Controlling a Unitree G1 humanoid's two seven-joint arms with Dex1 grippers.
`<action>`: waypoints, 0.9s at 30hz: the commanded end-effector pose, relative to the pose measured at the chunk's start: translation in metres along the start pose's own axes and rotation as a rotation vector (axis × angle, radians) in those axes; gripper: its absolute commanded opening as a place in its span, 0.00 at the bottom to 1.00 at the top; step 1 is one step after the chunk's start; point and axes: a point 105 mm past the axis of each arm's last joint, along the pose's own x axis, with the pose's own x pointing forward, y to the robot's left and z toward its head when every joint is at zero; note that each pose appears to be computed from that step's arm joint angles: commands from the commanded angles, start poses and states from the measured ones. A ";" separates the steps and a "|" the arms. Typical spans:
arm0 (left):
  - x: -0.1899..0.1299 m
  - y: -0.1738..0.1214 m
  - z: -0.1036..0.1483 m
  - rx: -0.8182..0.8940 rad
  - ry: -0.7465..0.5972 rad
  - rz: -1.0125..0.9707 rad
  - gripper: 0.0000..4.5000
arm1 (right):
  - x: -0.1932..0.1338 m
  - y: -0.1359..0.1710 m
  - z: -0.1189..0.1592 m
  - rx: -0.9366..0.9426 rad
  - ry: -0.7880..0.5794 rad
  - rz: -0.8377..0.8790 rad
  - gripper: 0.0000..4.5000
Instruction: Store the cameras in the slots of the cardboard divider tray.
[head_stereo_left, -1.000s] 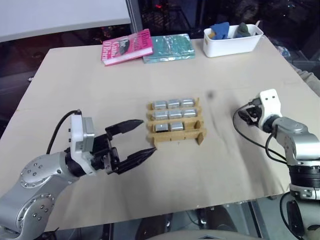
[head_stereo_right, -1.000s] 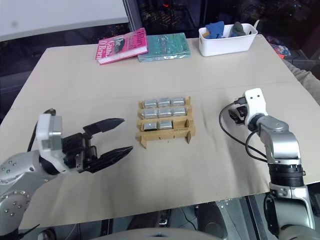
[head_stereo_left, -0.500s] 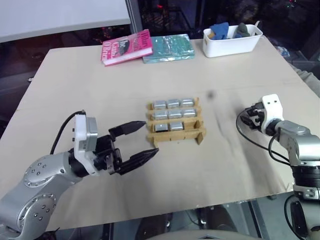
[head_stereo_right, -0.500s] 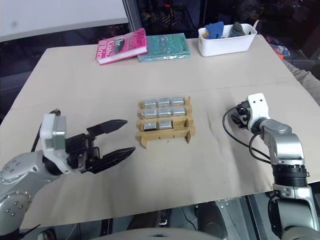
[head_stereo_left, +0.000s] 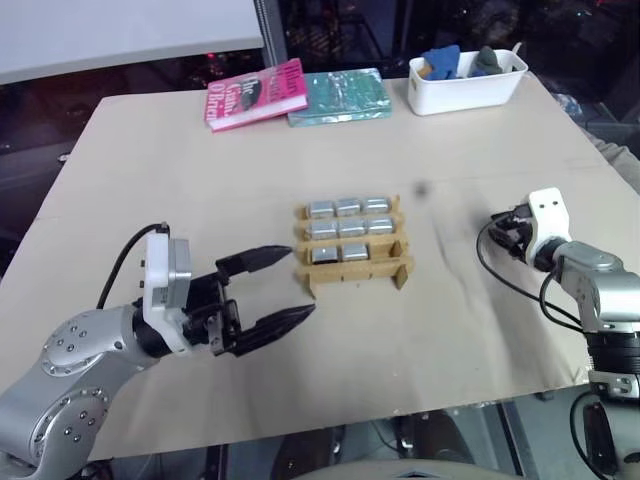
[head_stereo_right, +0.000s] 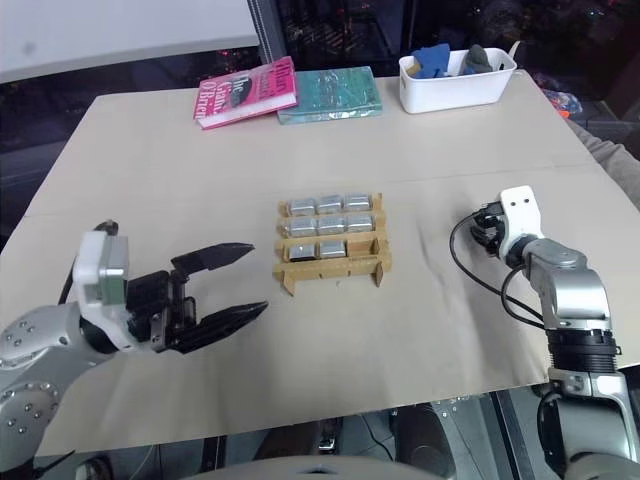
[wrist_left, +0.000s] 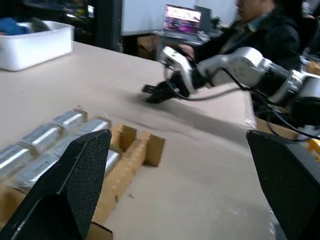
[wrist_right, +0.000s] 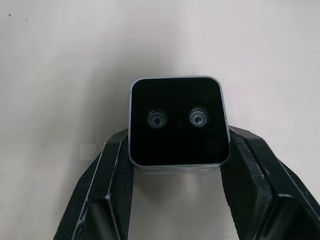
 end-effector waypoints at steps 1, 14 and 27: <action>0.012 0.005 0.012 -0.132 -0.023 0.063 1.00 | -0.026 0.057 0.078 -0.312 -0.347 0.234 0.42; 0.076 0.022 0.020 -0.537 0.038 0.067 1.00 | -0.069 0.182 0.138 -0.603 -0.749 0.539 0.42; 0.092 0.026 0.017 -0.570 0.040 0.046 0.79 | -0.088 0.187 0.152 -0.568 -0.810 0.568 0.42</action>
